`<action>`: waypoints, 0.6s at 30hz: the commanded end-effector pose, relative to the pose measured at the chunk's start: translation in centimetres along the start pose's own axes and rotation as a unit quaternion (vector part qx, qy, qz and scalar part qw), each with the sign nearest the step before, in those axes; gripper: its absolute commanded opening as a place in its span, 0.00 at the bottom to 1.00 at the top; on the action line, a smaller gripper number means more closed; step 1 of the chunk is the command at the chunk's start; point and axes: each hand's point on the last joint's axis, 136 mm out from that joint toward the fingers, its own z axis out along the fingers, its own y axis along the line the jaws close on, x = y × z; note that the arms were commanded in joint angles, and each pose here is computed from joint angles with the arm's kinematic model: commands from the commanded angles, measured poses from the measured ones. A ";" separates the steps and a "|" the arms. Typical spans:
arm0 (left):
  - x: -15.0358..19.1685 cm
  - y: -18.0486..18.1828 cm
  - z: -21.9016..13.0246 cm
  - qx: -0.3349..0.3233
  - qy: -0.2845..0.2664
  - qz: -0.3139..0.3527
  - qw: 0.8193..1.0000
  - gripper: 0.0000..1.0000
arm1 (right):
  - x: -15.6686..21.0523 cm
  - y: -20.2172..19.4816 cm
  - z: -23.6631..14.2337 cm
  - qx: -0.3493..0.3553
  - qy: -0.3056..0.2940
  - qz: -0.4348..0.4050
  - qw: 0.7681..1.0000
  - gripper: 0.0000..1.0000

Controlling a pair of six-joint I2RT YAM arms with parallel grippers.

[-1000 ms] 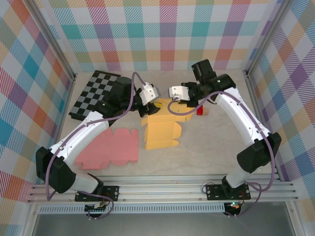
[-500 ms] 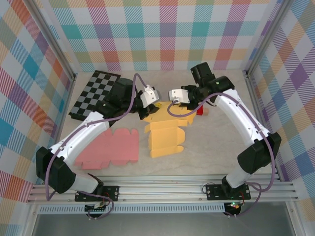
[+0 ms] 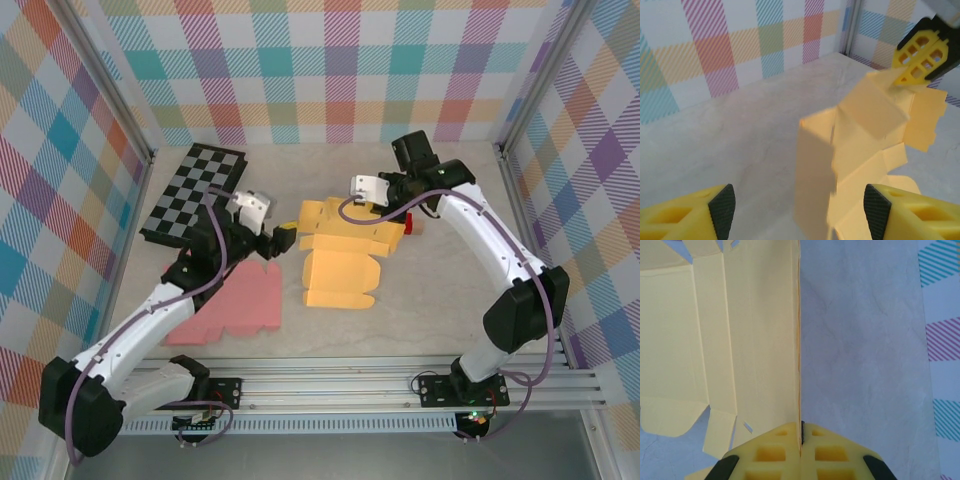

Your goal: Fold the paper box

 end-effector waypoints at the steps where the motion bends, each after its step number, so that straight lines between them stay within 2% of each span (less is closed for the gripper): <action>1: 1.3 1.8 0.3 -0.044 -0.032 -0.122 0.991 0.66 | -0.4 -0.7 -0.5 0.014 -0.024 0.027 0.999 0.00; 6: 6.5 3.6 -0.6 -0.084 -0.019 -0.176 0.981 0.68 | -0.7 0.5 -1.2 -0.001 -0.053 0.006 0.999 0.00; 8: 7.4 3.3 -0.2 -0.062 -0.008 -0.194 0.979 0.68 | -1.4 1.3 -1.9 -0.011 -0.082 -0.001 0.997 0.00; 12: 6.3 1.2 0.7 0.013 -0.016 -0.197 0.980 0.68 | -2.7 2.4 -3.0 -0.026 -0.127 -0.009 0.991 0.00; 18: 4.9 -0.9 0.7 0.081 -0.020 -0.178 0.981 0.68 | -2.9 3.3 -3.6 -0.029 -0.141 -0.013 0.989 0.00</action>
